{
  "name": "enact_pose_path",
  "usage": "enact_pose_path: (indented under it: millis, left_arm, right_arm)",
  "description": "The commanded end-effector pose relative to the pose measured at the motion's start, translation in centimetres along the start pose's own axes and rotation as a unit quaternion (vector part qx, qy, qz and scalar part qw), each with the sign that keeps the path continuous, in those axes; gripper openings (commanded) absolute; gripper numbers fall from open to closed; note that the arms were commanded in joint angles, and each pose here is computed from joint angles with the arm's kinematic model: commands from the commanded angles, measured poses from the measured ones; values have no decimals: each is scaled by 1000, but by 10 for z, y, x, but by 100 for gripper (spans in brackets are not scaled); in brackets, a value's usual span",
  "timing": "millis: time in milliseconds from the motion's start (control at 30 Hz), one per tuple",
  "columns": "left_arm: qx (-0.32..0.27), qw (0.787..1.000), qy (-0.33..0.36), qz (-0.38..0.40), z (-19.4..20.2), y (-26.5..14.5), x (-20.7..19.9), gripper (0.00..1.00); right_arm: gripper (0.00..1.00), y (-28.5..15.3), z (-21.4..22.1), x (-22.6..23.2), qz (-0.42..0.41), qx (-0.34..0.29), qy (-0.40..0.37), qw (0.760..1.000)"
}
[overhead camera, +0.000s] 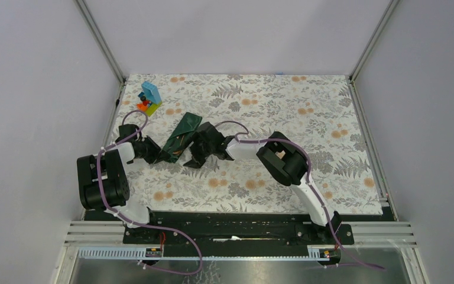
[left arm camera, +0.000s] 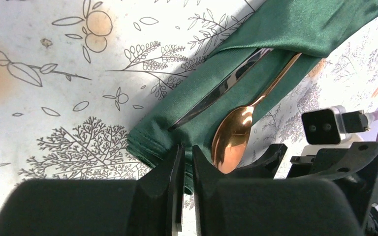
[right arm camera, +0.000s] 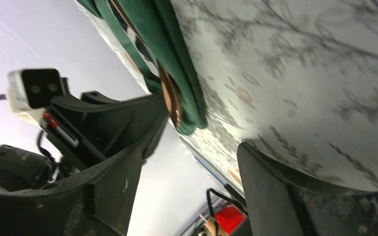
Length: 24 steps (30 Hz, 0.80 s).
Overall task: Fold the napkin into a case and place the utensils inside
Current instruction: Insert the spoon into the folded napkin.
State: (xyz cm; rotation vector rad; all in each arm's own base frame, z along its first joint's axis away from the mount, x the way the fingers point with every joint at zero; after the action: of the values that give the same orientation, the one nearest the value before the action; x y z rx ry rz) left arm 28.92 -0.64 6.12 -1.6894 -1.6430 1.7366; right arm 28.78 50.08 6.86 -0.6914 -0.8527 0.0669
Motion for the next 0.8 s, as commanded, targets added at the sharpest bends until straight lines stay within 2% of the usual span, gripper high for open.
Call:
enact_pose_path:
  millis: [0, 133, 267, 400, 467, 500, 567, 633, 767]
  left_arm:
    - [-19, 1000, 12, -14, -2, -11, -1, 19]
    - [-32, 999, 18, 3, -5, -21, -11, 27]
    - [-32, 998, 35, 40, -5, -30, -23, 28]
    - [-43, 995, 41, 76, -7, -37, -34, 14]
    - [-45, 995, 36, 78, -8, -36, -35, 12]
    - [-43, 996, 33, 78, -8, -34, -34, 13]
    - [-37, 996, 25, 72, -8, -30, -31, 25]
    - [-38, 997, 22, 61, -8, -28, -27, 32]
    - [-39, 998, 21, 48, -4, -24, -20, 34]
  right_arm:
    - [80, -31, 10, -3, 6, 12, -75, 997]
    - [81, -50, 9, -2, -2, 23, -178, 984]
    - [81, -82, 6, -3, -9, 15, -309, 951]
    - [81, -120, 3, -8, 2, -22, -407, 913]
    - [82, -137, 1, -13, 7, -40, -443, 895]
    - [82, -144, -1, -14, 8, -51, -454, 889]
    - [82, -157, -4, -26, 25, -52, -466, 883]
    - [83, -168, -6, -34, 28, -49, -474, 879]
    - [88, -190, -7, -47, 26, -54, -483, 873]
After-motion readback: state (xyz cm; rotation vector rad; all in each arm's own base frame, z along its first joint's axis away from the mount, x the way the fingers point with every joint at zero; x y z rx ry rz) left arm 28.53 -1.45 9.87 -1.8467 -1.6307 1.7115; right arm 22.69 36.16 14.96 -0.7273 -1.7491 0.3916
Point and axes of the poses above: each gripper's point midway between its finger pads, its own y axis out along the fingers, its own x axis along the line the jaws close on, z = x × y, the point moved 5 cm from there along -y, back along the fingers, and after that the axes turned 13 degrees about y, right-handed, at the moved point
